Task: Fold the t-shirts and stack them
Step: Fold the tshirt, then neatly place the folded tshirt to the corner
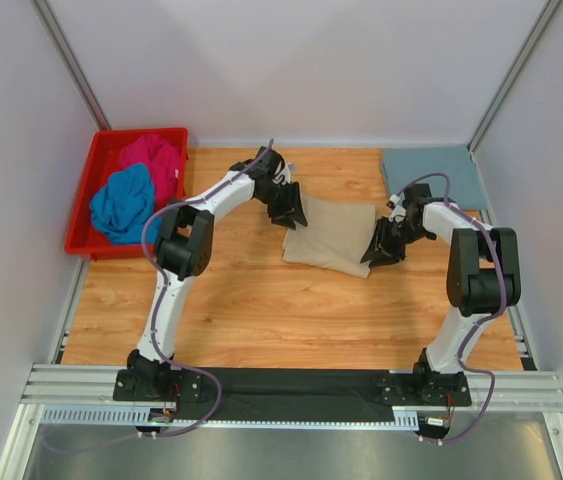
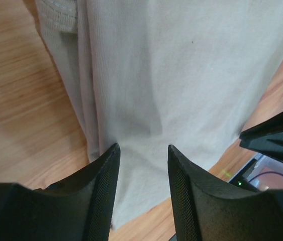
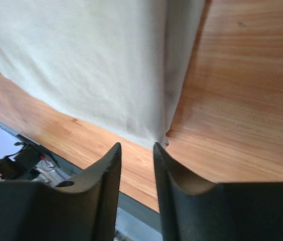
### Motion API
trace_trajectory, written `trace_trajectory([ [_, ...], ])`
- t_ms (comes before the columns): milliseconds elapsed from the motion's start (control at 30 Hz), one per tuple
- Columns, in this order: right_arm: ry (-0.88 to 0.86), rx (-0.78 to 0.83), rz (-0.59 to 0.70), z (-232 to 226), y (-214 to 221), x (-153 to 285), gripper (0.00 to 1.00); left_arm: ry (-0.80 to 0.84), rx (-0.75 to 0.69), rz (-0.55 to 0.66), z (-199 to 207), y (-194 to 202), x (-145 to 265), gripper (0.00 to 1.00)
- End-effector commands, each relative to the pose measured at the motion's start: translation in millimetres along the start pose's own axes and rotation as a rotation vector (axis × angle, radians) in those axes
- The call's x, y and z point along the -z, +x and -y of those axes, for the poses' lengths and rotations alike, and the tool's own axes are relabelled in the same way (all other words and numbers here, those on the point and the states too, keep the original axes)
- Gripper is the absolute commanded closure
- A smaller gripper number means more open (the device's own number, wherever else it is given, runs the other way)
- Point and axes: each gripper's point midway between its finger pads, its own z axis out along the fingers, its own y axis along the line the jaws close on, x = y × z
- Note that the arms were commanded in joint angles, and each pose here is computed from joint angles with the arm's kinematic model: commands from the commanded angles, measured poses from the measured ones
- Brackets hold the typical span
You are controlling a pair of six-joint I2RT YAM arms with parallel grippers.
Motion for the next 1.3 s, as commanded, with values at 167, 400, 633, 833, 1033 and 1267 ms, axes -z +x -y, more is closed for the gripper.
trace_trajectory([
  [167, 0.076, -0.005, 0.268, -1.6, -68.1, 32.9, 0.44, 0.077, -0.129, 0.049, 47.5, 15.8, 83.6, 0.41],
  [400, 0.102, 0.001, 0.4, 1.9, -127.2, 34.2, 0.35, 0.028, -0.041, -0.062, 16.7, 80.4, 88.6, 0.44],
  [633, 0.108, 0.071, 0.389, 5.2, -140.8, -0.6, 0.37, -0.009, -0.027, -0.042, 2.9, 117.2, 107.4, 0.44],
  [833, 0.184, 0.029, 0.351, 17.1, -109.5, -15.2, 0.37, -0.05, -0.035, -0.049, -5.4, 123.4, 110.9, 0.44],
  [1033, 0.158, 0.008, 0.305, 17.1, -86.3, -31.4, 0.39, -0.049, -0.047, -0.028, -1.2, 116.2, 113.8, 0.45],
  [1267, 0.16, 0.027, 0.301, 15.1, -72.3, -35.3, 0.43, -0.037, -0.07, -0.024, 5.4, 107.7, 114.9, 0.46],
])
